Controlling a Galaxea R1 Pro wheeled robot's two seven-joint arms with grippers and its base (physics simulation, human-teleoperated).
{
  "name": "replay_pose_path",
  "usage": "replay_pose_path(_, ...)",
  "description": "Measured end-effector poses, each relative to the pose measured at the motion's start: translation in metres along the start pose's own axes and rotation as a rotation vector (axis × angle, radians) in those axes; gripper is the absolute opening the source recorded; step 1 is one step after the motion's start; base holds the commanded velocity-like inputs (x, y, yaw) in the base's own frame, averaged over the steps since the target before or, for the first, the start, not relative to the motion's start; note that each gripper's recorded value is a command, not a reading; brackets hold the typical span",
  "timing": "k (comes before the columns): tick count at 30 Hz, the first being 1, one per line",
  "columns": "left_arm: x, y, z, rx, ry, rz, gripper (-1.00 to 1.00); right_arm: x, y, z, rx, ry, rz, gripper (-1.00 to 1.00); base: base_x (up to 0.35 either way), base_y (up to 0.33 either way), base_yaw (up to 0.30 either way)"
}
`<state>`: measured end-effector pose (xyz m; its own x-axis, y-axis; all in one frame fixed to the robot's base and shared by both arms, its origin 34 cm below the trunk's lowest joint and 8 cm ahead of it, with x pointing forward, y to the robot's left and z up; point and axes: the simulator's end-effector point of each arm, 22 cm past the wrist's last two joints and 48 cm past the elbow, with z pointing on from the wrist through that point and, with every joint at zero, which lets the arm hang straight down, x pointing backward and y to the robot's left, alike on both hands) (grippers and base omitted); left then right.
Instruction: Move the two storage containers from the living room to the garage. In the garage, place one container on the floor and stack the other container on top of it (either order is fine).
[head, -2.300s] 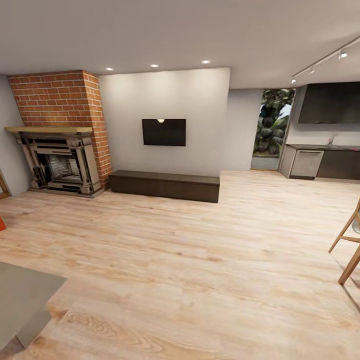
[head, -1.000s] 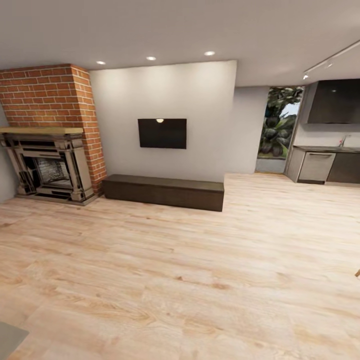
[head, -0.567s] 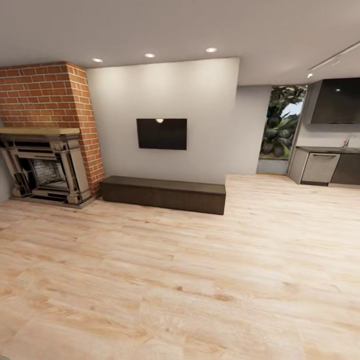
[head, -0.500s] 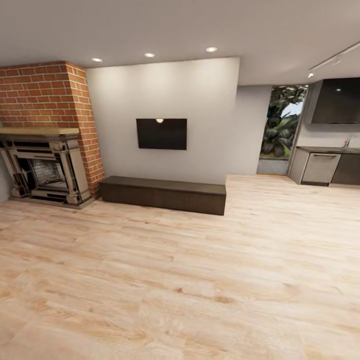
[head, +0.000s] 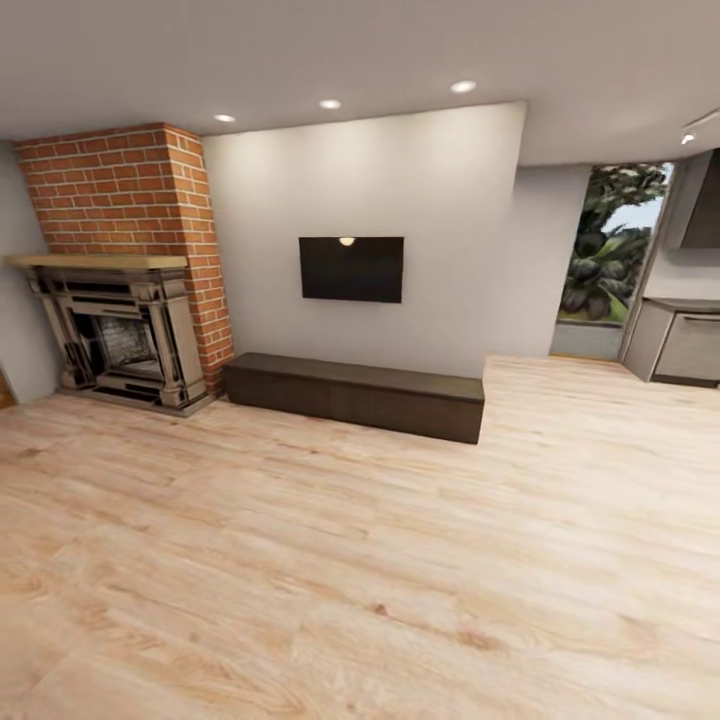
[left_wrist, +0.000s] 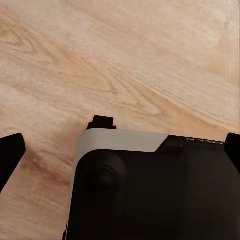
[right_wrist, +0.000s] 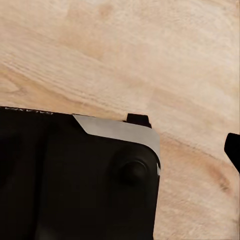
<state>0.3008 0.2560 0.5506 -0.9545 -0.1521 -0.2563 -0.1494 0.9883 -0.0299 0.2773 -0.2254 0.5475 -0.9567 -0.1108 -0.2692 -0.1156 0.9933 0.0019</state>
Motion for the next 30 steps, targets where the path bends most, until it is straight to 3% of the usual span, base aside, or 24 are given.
replay_pose_path(17, 0.0, -0.0001, 0.0, 0.0, 0.0, 0.0, 1.0, 0.0, 0.0, 0.0, 0.0, 0.0, 0.001, 1.0, 0.323, 0.0, 0.262)
replay_pose_path(30, 0.0, -0.0001, 0.0, 0.0, 0.0, 0.0, 1.0, -0.0008, -0.0011, 0.0, 0.001, -0.004, 0.005, 1.0, 0.323, 0.0, 0.02)
